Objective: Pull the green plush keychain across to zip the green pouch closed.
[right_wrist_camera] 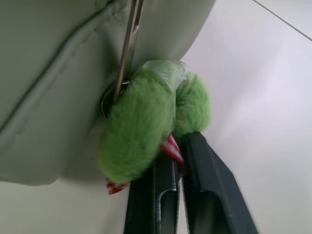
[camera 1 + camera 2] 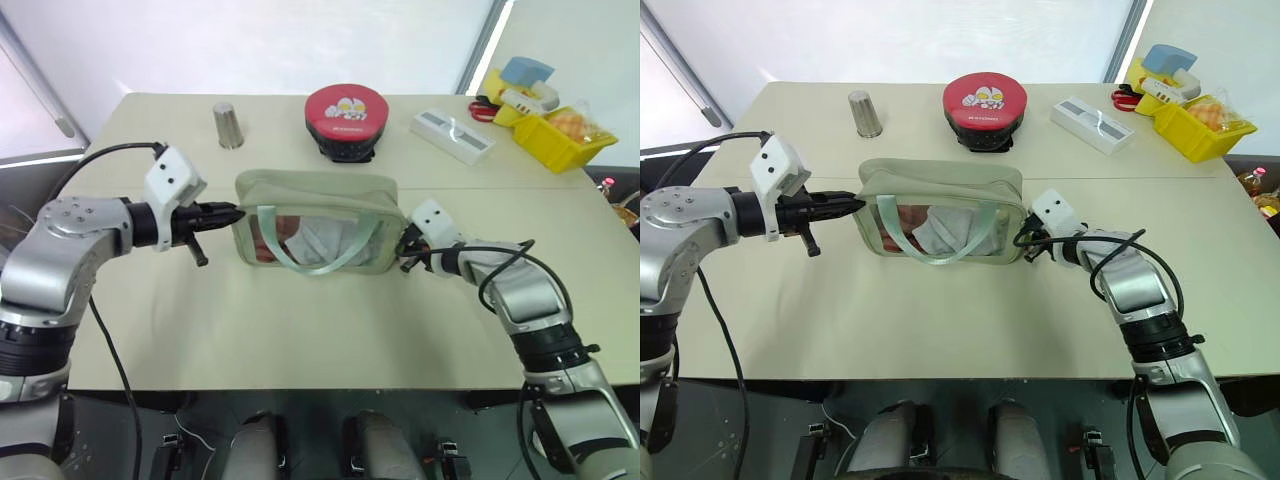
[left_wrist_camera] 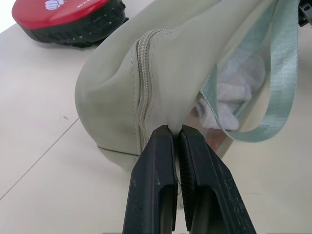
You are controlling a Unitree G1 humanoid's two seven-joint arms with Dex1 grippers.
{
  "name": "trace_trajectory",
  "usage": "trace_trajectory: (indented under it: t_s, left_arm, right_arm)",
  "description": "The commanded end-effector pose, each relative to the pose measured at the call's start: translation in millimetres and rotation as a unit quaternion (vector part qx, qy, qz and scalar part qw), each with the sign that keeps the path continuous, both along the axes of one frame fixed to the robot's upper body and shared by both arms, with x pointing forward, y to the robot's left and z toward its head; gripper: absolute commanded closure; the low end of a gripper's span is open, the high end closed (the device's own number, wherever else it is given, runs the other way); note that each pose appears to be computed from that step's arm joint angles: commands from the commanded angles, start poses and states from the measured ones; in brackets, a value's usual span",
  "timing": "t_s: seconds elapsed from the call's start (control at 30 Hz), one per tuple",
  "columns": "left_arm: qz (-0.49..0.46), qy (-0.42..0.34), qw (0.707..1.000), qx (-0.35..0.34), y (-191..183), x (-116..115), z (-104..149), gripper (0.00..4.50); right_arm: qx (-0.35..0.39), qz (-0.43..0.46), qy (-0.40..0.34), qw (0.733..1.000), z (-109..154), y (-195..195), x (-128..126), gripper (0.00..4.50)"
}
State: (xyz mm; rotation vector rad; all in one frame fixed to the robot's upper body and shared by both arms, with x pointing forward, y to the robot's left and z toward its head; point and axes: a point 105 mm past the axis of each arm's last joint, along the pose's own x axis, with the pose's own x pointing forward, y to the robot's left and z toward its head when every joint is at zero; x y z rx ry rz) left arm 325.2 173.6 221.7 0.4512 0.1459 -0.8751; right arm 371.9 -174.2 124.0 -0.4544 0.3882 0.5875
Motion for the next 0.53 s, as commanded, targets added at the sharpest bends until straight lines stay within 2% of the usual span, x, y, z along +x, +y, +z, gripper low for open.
trace_trajectory:
  t_s: [0.03, 0.1, 0.17, 0.2, 0.27, 0.3, 0.4, 0.53]
  left_arm:
    - [0.004, 0.006, 1.000, 0.001, 4, -1, 1, 3.75]
    - [0.006, 0.007, 1.000, -0.005, 8, 0, 7, 2.97]
    - [0.009, 0.008, 1.000, -0.020, 14, 1, 15, 1.85]
    - [0.009, 0.009, 1.000, -0.028, 16, 0, 20, 1.42]
    - [0.010, 0.011, 0.999, -0.039, 23, 0, 30, 0.29]
    - [0.011, 0.012, 0.999, -0.041, 25, -1, 33, 0.04]
    - [0.046, 0.013, 0.999, -0.019, 42, 5, 39, 0.04]
    - [0.043, 0.002, 0.999, -0.012, 49, 3, 48, 0.04]
  right_arm:
    - [-0.002, 0.007, -0.034, 0.999, 37, -22, 3, 2.52]
    - [-0.005, 0.018, -0.044, 0.999, 64, -37, 2, 1.53]
    - [-0.002, 0.039, -0.045, 0.998, 87, -44, -3, 0.41]
    - [0.000, 0.052, -0.044, 0.998, 97, -45, -7, 0.02]
    - [0.007, 0.095, -0.037, 0.995, 116, -41, -18, 0.00]
    - [0.008, 0.109, -0.034, 0.993, 120, -40, -21, 0.00]
    - [0.055, 0.198, -0.026, 0.978, 150, -12, -45, 0.00]
    - [0.065, 0.246, -0.023, 0.967, 162, 7, -58, 0.00]
